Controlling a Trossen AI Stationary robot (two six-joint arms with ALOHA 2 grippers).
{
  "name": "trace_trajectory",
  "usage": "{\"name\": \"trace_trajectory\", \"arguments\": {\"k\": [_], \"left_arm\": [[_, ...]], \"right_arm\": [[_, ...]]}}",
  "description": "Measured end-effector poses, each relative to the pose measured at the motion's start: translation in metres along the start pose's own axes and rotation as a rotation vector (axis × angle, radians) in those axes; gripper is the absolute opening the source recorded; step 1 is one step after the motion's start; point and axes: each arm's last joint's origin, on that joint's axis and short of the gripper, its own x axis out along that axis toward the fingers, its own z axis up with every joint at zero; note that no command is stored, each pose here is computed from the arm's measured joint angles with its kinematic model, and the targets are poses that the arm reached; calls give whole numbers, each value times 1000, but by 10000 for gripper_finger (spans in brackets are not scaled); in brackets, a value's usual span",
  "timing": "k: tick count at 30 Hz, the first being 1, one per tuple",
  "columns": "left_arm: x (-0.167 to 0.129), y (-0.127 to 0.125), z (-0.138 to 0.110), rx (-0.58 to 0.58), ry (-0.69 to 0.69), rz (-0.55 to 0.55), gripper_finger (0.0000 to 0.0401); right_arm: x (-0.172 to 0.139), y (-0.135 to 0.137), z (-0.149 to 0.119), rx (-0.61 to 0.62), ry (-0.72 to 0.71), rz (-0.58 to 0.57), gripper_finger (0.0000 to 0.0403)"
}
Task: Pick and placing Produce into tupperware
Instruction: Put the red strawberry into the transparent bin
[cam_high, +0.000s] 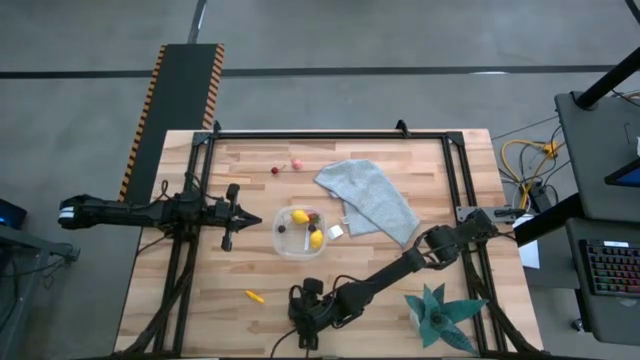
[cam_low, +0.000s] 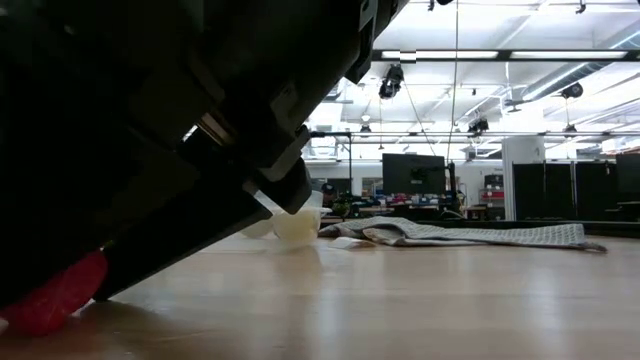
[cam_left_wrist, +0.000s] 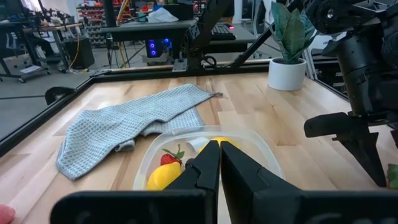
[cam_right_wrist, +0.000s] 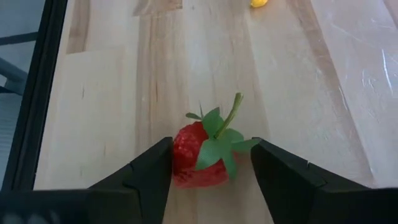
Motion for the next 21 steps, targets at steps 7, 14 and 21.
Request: {"name": "trace_trajectory", "arguments": {"k": [7, 14, 21], "left_arm": [[0, 0, 0, 0, 0, 0, 0], [0, 0, 0, -2, -1, 0, 0], [0, 0, 0, -2, 0, -8, 0]], "right_arm": [[0, 0, 0, 2, 1, 0, 131], [-6, 1, 9, -39, 0, -1, 116], [-24, -2, 28, -146, 25, -129, 116]]}}
